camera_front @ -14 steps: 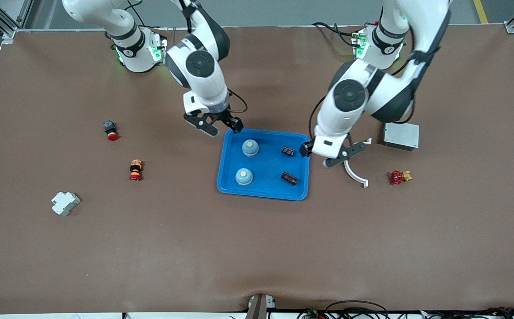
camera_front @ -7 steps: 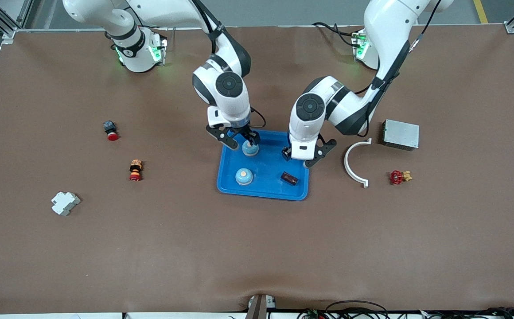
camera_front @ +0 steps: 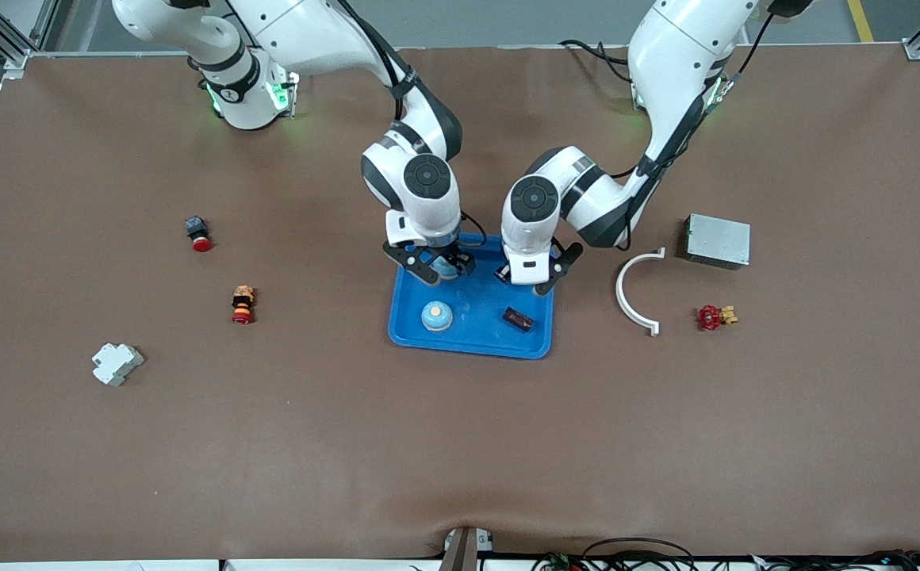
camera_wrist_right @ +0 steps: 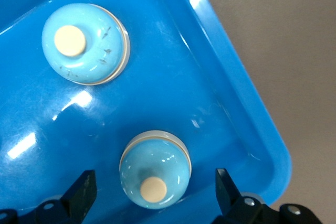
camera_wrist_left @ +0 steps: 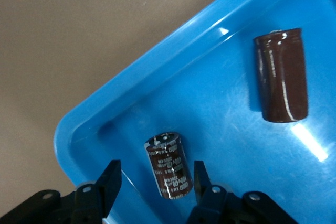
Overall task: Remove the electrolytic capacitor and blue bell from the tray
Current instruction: 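Grasp a brown capacitor with the left gripper while the right gripper grasps a bell, then carry the capacitor toward the red valve while the right gripper carries the bell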
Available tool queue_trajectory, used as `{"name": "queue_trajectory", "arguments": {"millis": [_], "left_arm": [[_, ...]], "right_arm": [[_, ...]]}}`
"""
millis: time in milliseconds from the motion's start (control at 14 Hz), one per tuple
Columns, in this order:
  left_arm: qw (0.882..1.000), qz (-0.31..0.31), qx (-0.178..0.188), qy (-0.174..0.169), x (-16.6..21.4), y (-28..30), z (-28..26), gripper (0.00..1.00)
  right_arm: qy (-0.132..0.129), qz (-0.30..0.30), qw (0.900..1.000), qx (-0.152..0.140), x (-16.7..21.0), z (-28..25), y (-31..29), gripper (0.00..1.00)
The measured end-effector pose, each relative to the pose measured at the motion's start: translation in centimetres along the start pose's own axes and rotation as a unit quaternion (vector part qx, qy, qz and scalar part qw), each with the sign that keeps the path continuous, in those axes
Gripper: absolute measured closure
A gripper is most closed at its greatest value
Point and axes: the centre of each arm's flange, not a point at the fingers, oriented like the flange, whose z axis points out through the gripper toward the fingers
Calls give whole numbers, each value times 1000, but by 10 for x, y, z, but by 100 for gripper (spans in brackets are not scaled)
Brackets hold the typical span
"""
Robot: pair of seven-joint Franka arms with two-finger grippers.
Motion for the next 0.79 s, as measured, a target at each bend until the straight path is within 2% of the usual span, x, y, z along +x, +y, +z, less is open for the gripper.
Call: {"name": "queue_trajectory", "arguments": {"millis": [215, 430, 716, 788], "left_arm": [[1000, -16, -7, -3, 0, 2, 6, 44], [1000, -20, -10, -5, 0, 3, 11, 67], [1000, -22, -13, -6, 2, 4, 10, 67], [1000, -23, -14, -6, 3, 4, 9, 67]], "right_arm": [[1, 1, 1000, 2, 0, 10, -1, 0], [1, 0, 1000, 1, -1, 15, -1, 0], [2, 0, 1000, 4, -6, 20, -2, 0], [2, -1, 1000, 4, -7, 20, -3, 4]]}}
